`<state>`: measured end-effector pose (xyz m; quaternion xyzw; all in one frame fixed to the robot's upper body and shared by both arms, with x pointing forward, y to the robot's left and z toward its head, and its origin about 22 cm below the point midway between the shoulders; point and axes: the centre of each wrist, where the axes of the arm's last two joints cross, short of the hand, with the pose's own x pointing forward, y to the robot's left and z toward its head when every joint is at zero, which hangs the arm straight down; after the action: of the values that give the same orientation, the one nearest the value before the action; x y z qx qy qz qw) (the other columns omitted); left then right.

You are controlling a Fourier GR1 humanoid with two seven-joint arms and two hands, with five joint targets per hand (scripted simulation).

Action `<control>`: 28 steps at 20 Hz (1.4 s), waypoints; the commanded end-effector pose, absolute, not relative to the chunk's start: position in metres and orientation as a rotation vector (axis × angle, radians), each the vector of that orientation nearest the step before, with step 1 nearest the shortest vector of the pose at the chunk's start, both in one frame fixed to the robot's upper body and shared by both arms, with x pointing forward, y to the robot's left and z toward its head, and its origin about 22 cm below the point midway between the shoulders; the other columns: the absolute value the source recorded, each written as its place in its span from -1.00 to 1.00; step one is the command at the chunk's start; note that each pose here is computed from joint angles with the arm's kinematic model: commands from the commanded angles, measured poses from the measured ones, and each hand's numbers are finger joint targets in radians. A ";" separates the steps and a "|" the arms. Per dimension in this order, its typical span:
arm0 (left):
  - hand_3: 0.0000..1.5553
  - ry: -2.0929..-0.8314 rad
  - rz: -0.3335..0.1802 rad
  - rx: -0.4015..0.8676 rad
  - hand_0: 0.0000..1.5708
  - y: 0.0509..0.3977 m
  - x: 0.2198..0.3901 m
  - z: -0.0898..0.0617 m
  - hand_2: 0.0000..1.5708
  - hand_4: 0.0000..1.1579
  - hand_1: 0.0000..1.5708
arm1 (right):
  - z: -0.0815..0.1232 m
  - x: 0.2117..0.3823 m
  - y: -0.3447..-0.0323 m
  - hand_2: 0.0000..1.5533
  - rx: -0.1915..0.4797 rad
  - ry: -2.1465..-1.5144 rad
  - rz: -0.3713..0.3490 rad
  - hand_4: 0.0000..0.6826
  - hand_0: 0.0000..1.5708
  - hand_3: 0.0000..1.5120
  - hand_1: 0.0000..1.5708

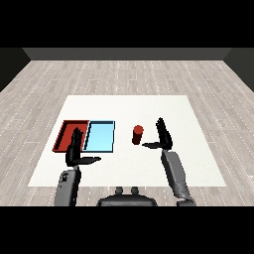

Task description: Pick the red can and put it in the red box

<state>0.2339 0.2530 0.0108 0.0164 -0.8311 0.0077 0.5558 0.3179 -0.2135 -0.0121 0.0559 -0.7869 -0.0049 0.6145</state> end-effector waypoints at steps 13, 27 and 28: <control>-1.00 -1.944 0.051 0.009 -1.00 0.252 0.237 0.005 -1.00 -1.00 -1.00 | -0.034 0.344 -0.197 -1.00 0.212 -1.756 -0.093 -1.00 -1.00 -1.00 -1.00; -1.00 -1.982 0.068 0.003 -1.00 0.240 0.242 0.021 -1.00 -1.00 -1.00 | -0.058 0.355 -0.161 -1.00 0.239 -1.706 -0.123 -1.00 -1.00 -1.00 -1.00; -1.00 -1.976 0.054 -0.012 -1.00 0.267 0.235 0.014 -1.00 -1.00 -1.00 | -0.063 0.350 -0.146 -1.00 0.235 -1.713 -0.122 -1.00 -1.00 -1.00 -1.00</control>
<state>0.2357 0.2581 0.0141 0.0026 -0.8347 0.0216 0.5503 0.3486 -0.1620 -0.0620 0.1088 -0.7551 -0.0543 0.6442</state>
